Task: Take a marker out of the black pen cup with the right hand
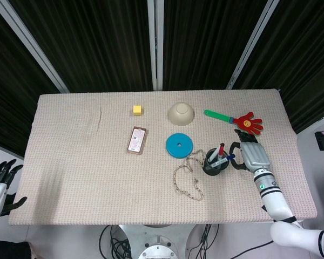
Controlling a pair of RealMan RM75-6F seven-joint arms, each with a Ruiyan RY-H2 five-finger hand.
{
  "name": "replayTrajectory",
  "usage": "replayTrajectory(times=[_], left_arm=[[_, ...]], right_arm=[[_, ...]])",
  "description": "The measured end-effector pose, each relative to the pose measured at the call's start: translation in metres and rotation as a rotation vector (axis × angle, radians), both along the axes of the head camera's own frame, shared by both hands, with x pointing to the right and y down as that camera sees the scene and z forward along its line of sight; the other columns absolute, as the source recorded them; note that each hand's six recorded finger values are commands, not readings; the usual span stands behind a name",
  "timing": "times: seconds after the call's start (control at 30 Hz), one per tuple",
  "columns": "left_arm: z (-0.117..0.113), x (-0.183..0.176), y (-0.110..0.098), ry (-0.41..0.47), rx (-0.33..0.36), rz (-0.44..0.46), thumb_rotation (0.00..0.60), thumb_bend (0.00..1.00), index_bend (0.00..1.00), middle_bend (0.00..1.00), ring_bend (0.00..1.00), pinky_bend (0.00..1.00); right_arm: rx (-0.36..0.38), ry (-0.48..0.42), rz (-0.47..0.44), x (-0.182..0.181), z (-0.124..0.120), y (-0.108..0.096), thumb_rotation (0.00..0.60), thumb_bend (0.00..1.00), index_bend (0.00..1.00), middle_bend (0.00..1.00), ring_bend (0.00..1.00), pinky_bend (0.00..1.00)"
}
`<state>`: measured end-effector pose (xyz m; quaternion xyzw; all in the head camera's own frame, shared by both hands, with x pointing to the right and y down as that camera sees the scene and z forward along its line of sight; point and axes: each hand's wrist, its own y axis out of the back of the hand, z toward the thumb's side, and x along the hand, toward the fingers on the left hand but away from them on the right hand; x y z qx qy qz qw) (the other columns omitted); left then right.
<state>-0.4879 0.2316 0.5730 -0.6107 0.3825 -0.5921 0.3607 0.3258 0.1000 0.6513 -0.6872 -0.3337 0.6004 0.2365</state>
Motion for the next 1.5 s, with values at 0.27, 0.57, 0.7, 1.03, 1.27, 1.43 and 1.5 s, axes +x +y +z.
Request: replayTrajectory(times=[0.27,0.57,0.7,1.03,1.27,1.43,1.5], left_arm=[[0.000,0.000,0.000,0.002,0.001,0.000,0.600,0.16,0.15,0.03,0.00,0.09],[-0.001,0.000,0.000,0.005,0.002,-0.001,0.600,0.16,0.15,0.03,0.00,0.10],[-0.002,0.001,0.000,0.007,0.005,0.001,0.600,0.16,0.15,0.03,0.00,0.10],[-0.004,0.002,0.000,0.009,0.010,0.007,0.600,0.16,0.15,0.03,0.00,0.10],[-0.004,0.002,0.000,0.012,0.010,0.008,0.600,0.16,0.15,0.03,0.00,0.10],[-0.003,0.002,0.000,0.012,0.007,0.007,0.600,0.16,0.15,0.03,0.00,0.10],[-0.003,0.003,-0.001,0.011,0.005,0.011,0.600,0.16,0.15,0.03,0.00,0.10]], right_arm=[[0.010,-0.004,0.000,-0.001,-0.003,0.000,0.600,0.36,0.59,0.02,0.00,0.00],[0.047,-0.031,-0.010,-0.006,-0.015,-0.001,0.600,0.38,0.65,0.04,0.00,0.00],[0.082,-0.052,-0.018,-0.010,-0.028,-0.002,0.600,0.41,0.69,0.05,0.00,0.00],[0.194,-0.104,-0.017,-0.008,-0.072,-0.004,0.600,0.44,0.74,0.07,0.00,0.00],[0.259,-0.090,0.034,0.020,-0.098,-0.005,0.600,0.44,0.75,0.08,0.00,0.00],[0.272,-0.066,0.075,0.043,-0.101,-0.001,0.600,0.44,0.75,0.08,0.00,0.00],[0.272,-0.046,0.084,0.052,-0.098,0.000,0.600,0.44,0.75,0.08,0.00,0.00]])
